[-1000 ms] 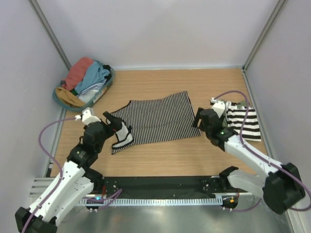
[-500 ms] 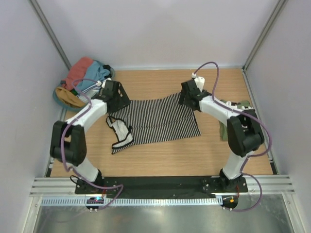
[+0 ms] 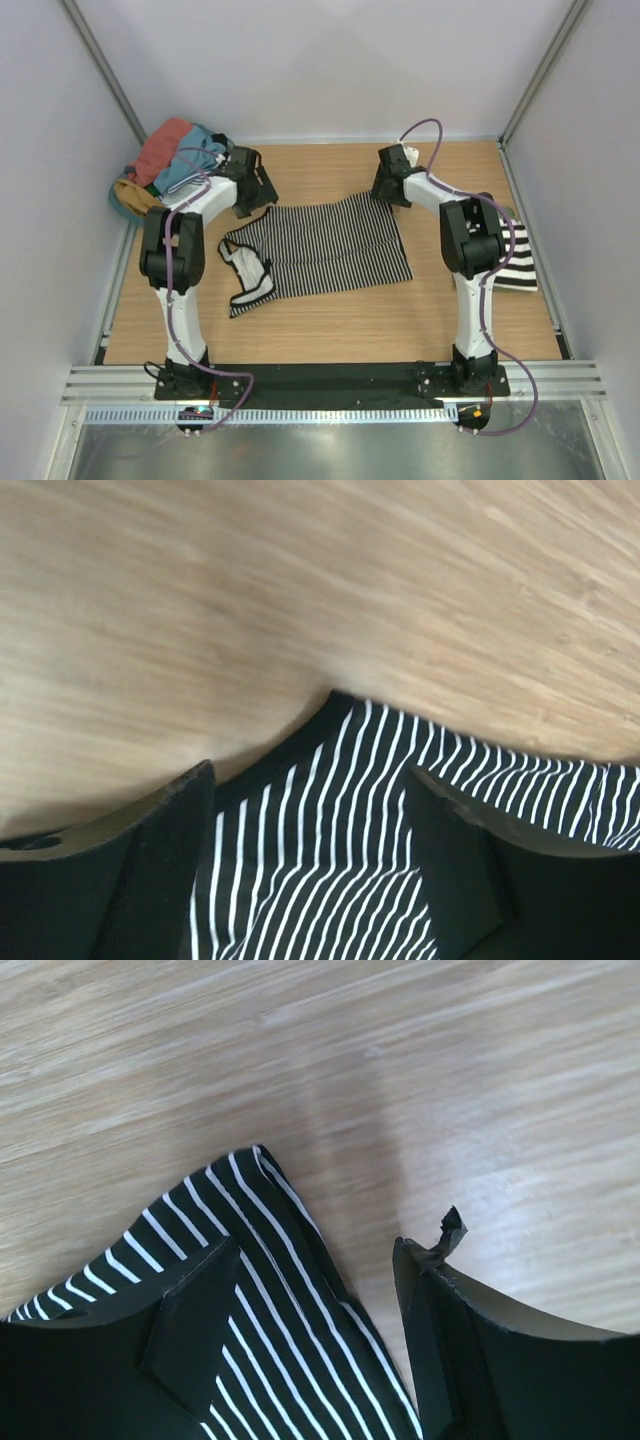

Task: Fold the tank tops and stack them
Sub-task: Flatten the tank top out

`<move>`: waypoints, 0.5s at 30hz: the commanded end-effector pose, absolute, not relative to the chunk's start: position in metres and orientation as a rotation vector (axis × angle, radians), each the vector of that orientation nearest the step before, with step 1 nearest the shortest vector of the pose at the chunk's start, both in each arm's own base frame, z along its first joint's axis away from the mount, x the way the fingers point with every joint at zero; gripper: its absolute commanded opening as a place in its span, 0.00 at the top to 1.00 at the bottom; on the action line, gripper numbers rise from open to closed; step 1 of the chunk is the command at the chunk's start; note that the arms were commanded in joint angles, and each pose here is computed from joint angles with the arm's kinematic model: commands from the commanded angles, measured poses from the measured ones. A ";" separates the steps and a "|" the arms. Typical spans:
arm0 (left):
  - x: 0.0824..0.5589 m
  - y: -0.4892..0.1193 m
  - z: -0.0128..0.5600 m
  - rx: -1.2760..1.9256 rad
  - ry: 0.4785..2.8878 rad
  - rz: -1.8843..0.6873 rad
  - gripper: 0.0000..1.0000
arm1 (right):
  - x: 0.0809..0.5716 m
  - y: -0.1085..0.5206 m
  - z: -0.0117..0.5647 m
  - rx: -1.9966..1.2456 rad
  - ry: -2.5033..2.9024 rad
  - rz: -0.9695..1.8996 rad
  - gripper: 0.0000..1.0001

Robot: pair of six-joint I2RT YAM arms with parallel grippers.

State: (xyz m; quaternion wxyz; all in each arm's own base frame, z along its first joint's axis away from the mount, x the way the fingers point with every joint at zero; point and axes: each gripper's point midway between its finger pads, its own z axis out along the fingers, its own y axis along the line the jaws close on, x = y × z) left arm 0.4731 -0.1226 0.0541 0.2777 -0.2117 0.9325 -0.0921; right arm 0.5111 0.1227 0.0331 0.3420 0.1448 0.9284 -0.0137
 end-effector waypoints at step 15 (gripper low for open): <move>0.496 -0.142 0.017 -0.534 2.593 -0.319 0.91 | 0.548 0.128 0.041 0.330 2.376 -0.003 0.89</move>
